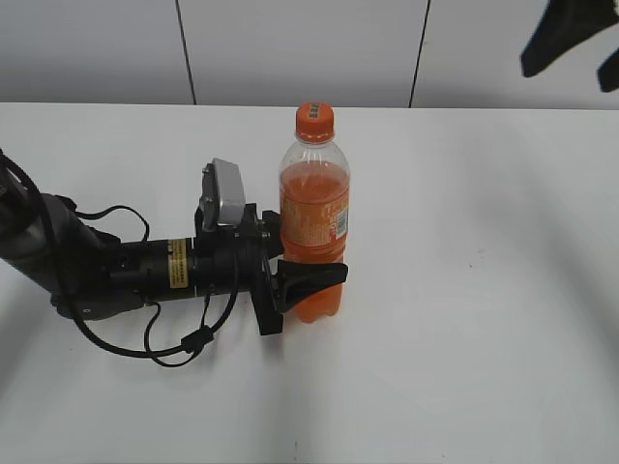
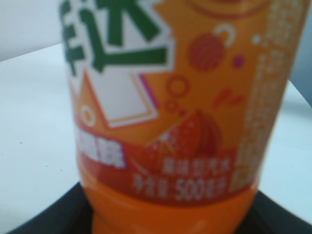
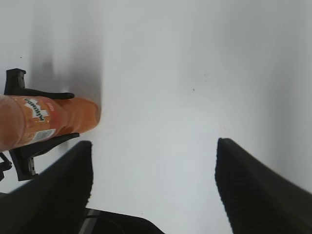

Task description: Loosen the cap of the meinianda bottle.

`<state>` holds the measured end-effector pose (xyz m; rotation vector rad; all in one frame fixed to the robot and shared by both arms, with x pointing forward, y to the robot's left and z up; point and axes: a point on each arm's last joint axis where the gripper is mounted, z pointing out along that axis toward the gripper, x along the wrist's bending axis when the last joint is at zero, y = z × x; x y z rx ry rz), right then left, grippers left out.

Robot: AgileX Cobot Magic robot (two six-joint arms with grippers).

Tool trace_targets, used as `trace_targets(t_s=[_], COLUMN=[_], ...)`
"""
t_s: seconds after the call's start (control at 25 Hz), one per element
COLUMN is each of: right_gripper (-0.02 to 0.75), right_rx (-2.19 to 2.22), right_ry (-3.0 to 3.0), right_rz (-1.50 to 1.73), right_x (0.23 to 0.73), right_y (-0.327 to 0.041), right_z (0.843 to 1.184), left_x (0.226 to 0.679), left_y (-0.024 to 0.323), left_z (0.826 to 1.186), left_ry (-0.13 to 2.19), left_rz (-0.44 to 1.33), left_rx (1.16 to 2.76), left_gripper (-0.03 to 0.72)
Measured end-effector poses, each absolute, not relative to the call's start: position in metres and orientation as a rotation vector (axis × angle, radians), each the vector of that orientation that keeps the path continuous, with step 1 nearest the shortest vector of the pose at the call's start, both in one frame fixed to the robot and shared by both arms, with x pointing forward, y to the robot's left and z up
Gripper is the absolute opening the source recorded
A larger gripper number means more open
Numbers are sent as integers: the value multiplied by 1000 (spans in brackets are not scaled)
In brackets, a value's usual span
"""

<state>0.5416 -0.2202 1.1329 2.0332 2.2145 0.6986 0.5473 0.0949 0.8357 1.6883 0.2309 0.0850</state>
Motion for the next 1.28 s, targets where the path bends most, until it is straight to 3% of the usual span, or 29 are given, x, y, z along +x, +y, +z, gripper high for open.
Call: trace_targets(t_s=[0.36,0.6,0.88,1.28], right_gripper=[585,585,585,585], right_rx=[1872,1789,1730,1744], right_ry=[2437,2530,2593,2605], right_rz=[703,717,713,669], right_x=[557,550,548,553], right_y=[-127,-86,-57,-53], right_z=[1122,1119,1113,1101], left_x=[547,547,548,548], left_y=[95,95,95,95], left_z=[836,835,835,835], left_ry=[232,233,234,230], left_rz=[86,86,91,98], left_rx=[1688,1691,1695,1698], left_gripper=[397,397,397,397])
